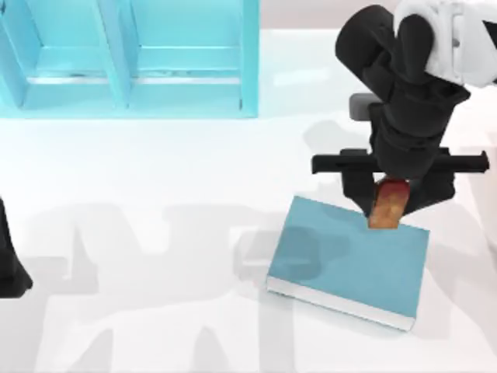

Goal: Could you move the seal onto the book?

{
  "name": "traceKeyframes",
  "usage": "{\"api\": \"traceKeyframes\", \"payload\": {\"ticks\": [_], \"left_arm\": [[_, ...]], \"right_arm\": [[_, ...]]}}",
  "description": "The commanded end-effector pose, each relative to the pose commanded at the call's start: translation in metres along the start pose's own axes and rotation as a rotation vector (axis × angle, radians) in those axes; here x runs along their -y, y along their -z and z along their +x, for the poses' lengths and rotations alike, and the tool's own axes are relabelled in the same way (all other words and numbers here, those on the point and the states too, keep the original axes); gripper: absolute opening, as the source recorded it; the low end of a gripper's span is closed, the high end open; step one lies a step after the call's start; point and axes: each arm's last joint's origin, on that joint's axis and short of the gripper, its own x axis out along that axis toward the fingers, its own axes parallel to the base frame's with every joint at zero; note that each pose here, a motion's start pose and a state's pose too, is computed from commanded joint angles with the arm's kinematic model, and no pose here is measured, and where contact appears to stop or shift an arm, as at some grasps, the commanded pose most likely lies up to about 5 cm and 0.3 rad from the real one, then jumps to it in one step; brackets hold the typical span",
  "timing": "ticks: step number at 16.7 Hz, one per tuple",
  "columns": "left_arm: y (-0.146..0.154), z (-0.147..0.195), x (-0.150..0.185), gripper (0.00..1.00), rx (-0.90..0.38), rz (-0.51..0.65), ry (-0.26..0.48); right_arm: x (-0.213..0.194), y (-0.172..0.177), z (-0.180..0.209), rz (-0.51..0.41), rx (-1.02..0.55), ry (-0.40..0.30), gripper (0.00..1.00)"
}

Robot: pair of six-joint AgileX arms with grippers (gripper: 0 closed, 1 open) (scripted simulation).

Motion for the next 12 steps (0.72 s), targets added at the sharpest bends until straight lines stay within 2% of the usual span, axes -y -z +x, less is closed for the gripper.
{"api": "traceKeyframes", "payload": {"ticks": [3, 12], "left_arm": [[0.0, 0.0, 0.0, 1.0, 0.0, 0.0, 0.0], [0.0, 0.0, 0.0, 1.0, 0.0, 0.0, 0.0]], "right_arm": [[-0.024, 0.014, 0.013, -0.003, 0.011, -0.011, 0.0], [-0.026, 0.015, 0.009, -0.003, 0.011, -0.011, 0.0]]}}
